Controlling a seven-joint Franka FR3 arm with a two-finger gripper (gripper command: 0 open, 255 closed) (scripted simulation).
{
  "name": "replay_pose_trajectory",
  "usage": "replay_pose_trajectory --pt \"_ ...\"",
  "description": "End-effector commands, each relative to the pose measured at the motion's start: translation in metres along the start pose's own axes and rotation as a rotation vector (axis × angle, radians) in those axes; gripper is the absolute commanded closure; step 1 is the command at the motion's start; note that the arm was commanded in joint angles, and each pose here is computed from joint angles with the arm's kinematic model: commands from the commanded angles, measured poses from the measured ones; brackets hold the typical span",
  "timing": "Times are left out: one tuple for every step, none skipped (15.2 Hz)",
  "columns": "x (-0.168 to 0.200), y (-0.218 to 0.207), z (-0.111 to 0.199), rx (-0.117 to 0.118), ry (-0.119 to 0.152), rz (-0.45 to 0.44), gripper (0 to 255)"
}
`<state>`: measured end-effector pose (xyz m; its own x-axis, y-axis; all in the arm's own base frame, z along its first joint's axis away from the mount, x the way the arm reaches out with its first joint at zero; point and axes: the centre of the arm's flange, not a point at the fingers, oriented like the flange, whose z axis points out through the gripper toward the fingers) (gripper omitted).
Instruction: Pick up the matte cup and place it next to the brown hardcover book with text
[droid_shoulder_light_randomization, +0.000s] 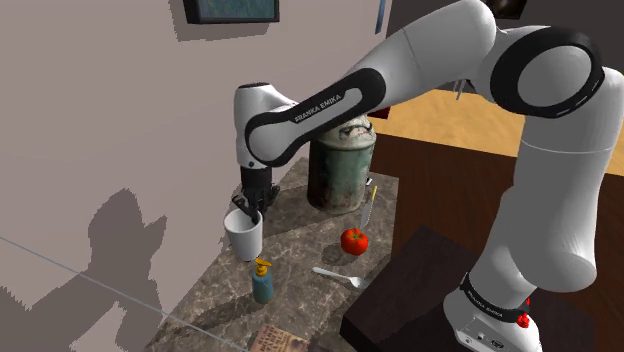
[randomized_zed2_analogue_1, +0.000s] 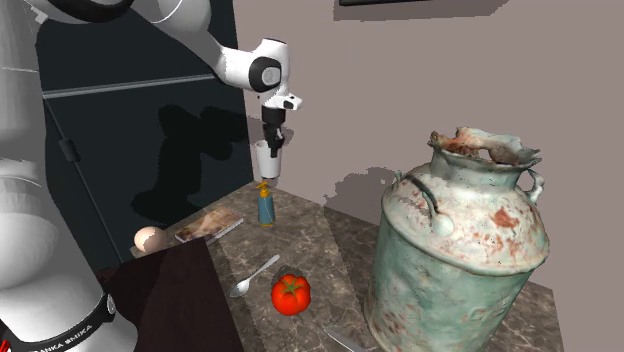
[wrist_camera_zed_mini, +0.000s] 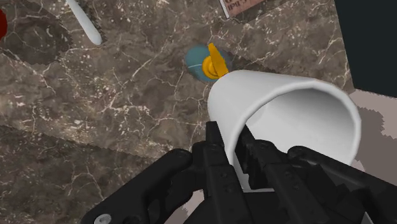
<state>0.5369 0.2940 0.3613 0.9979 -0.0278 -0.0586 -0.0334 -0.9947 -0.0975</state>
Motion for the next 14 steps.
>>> replay_pose_trajectory --pt "-0.014 -0.023 0.001 0.0 0.001 0.002 255" --pt "-0.021 -0.034 0.002 0.0 0.001 0.002 255" --pt "-0.028 -0.045 0.003 0.0 0.001 0.002 255" --pt "-0.035 -0.056 0.005 0.0 0.001 0.002 255" --pt "-0.043 -0.067 0.006 0.0 0.001 0.002 255" --pt "-0.05 -0.078 0.008 0.0 0.001 0.002 255" --pt "-0.057 -0.089 0.009 0.0 0.001 0.002 255" --pt "-0.064 -0.1 0.011 0.0 0.001 0.002 255" --pt "-0.071 -0.111 0.012 0.0 0.001 0.002 255" --pt "-0.077 -0.12 0.013 0.0 0.001 0.002 255" --pt "-0.076 -0.119 0.018 0.0 0.001 0.002 255" --pt "-0.076 -0.119 0.024 0.0 0.001 0.002 255" --pt "-0.076 -0.118 0.029 0.0 0.001 0.002 255" --pt "-0.076 -0.118 0.034 0.0 0.001 0.002 255"
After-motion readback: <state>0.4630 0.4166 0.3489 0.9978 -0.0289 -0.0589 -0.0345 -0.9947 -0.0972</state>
